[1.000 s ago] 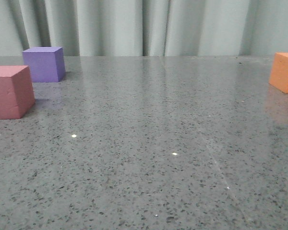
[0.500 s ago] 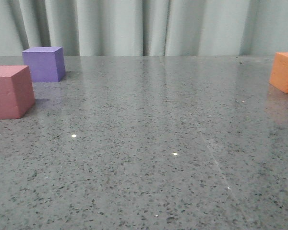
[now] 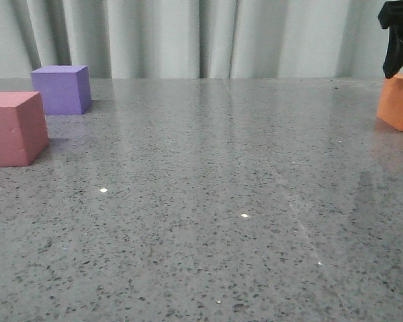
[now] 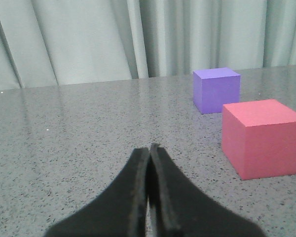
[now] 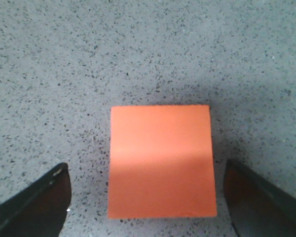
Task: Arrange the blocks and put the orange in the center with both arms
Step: 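Grasp the orange cube with the right gripper and lift it, then carry the orange cube toward the table center and set it down, then open the right gripper and withdraw it upward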
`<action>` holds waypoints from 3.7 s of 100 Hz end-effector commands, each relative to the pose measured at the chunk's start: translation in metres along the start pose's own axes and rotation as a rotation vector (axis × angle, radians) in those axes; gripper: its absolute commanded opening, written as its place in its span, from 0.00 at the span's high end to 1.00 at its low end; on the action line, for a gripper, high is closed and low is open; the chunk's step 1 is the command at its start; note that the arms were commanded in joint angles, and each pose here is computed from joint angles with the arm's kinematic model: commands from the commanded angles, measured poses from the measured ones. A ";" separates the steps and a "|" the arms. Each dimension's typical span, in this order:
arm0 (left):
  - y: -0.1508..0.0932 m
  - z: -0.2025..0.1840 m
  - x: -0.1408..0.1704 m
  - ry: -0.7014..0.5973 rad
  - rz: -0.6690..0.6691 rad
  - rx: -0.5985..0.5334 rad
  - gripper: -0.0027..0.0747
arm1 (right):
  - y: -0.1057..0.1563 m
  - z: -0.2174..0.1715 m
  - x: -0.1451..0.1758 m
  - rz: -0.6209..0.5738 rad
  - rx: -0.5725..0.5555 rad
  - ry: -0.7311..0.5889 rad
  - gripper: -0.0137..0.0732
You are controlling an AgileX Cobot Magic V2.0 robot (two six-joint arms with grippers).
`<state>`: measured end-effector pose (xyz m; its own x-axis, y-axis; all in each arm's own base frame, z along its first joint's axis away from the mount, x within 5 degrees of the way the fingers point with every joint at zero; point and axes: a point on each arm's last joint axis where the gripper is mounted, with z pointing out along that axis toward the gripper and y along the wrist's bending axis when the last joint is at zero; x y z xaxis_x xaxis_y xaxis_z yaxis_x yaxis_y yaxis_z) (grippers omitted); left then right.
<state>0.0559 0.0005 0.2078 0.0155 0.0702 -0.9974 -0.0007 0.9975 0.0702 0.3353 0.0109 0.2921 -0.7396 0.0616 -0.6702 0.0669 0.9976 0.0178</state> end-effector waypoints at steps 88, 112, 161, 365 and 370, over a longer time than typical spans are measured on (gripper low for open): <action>-0.002 0.000 0.010 -0.054 -0.010 0.010 0.99 | 0.091 -0.058 -0.040 -0.070 -0.219 -0.103 0.44; -0.002 0.000 0.010 -0.054 -0.010 0.010 0.99 | 0.154 -0.050 -0.034 -0.044 -0.295 -0.075 0.44; -0.002 0.000 0.010 -0.054 -0.010 0.010 0.99 | 0.253 -0.021 -0.014 -0.059 -0.224 -0.003 0.44; -0.002 0.000 0.010 -0.054 -0.010 0.010 0.99 | -0.024 -0.244 0.113 -0.122 -0.043 -0.515 0.92; -0.002 0.000 0.010 -0.054 -0.010 0.010 0.99 | -0.026 -0.242 0.117 -0.123 -0.038 -0.507 0.92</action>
<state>0.0559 0.0005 0.2078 0.0155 0.0702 -0.9974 -0.0007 0.9975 0.0702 0.0884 0.0041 0.3866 -0.3972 -0.0387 -0.9169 -0.0302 0.9991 -0.0291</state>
